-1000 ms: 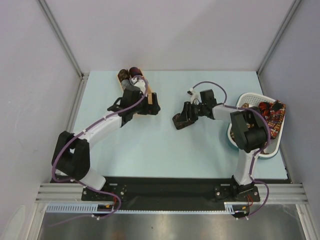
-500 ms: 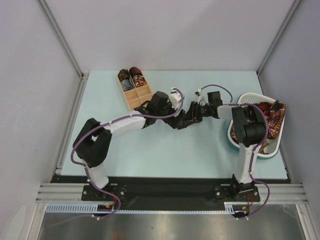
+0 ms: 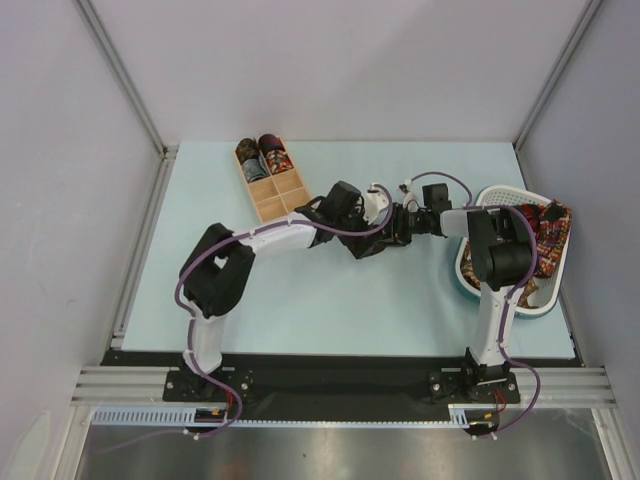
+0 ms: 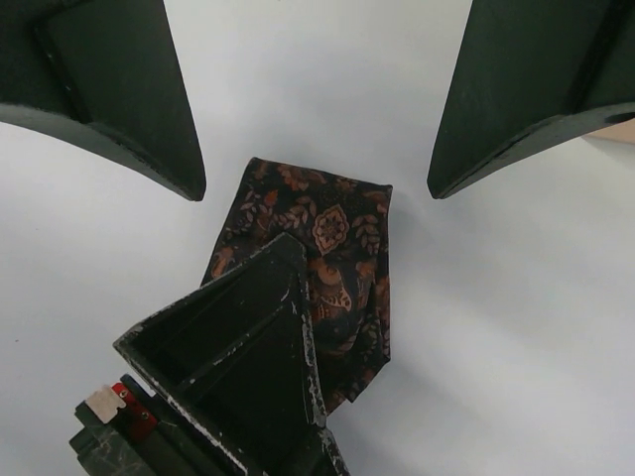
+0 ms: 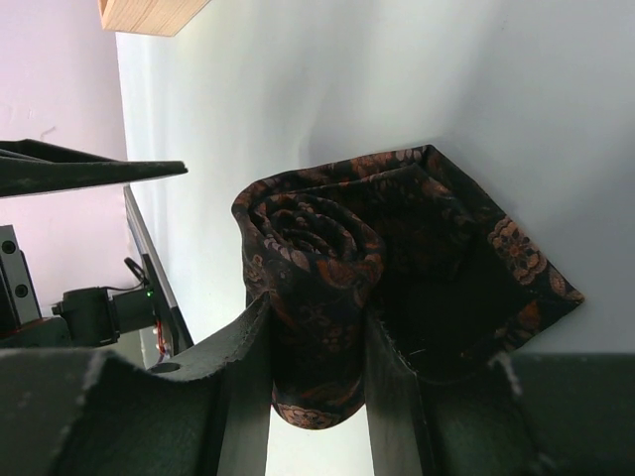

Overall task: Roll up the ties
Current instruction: Roll the tie

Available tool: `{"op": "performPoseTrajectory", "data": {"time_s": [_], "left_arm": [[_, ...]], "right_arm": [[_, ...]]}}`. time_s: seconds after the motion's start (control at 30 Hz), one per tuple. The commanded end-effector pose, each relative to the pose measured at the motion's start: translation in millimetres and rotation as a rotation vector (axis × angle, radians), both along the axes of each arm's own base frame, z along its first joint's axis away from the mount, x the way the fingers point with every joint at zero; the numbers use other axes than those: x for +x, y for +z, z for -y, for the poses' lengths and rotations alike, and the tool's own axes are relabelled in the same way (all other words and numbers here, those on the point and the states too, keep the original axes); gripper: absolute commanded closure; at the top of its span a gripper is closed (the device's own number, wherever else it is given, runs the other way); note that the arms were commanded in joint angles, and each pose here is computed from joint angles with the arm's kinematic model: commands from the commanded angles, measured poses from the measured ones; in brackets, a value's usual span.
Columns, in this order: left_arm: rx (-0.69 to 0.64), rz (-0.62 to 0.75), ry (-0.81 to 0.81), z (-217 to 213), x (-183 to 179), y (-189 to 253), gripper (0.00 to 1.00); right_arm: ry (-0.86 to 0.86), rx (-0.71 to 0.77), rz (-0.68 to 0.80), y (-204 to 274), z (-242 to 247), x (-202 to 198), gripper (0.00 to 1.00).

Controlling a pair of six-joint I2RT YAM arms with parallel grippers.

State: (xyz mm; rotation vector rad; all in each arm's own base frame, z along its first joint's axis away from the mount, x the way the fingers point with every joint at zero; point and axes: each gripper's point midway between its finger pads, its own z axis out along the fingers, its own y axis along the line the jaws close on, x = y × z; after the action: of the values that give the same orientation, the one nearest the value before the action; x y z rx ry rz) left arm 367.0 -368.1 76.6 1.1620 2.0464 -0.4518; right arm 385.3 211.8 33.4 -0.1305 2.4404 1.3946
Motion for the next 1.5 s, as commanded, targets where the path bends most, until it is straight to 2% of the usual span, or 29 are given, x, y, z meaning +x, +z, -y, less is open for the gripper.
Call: {"op": "performPoseTrajectory", "data": {"time_s": [0.0, 0.23, 0.63, 0.83, 1.13, 1.37, 1.4, 1.47], "left_arm": [[0.021, 0.049, -0.034, 6.3, 13.4, 11.6, 0.0], [0.041, 0.037, -0.104, 22.3, 21.8, 8.2, 0.0], [0.096, -0.073, -0.228, 34.8, 13.5, -25.1, 0.0], [0.133, -0.136, -0.247, 30.9, 5.6, -40.0, 0.13], [0.185, -0.156, -0.202, 15.3, -3.2, -46.6, 0.32], [0.216, -0.125, -0.126, -4.5, -8.7, -46.0, 0.3], [0.224, -0.13, -0.123, -8.5, -11.7, -49.9, 0.2], [0.218, -0.119, -0.111, -9.8, -11.2, -47.2, 0.12]], "right_arm": [[-0.037, -0.122, -0.05, -31.9, 11.3, -3.6, 0.7], [-0.024, -0.11, -0.063, -32.7, 8.7, -3.3, 0.71], [-0.019, -0.102, -0.067, -32.0, 7.9, -5.2, 0.71], [0.009, -0.079, -0.098, -38.1, 1.4, -9.7, 0.74], [0.105, -0.017, -0.152, -44.1, -21.0, -27.7, 0.75], [0.182, 0.014, -0.171, -42.6, -36.8, -40.8, 0.75], [0.191, 0.018, -0.176, -44.1, -38.5, -43.1, 0.75], [0.205, 0.017, -0.179, -44.1, -41.6, -45.9, 0.75]]}}
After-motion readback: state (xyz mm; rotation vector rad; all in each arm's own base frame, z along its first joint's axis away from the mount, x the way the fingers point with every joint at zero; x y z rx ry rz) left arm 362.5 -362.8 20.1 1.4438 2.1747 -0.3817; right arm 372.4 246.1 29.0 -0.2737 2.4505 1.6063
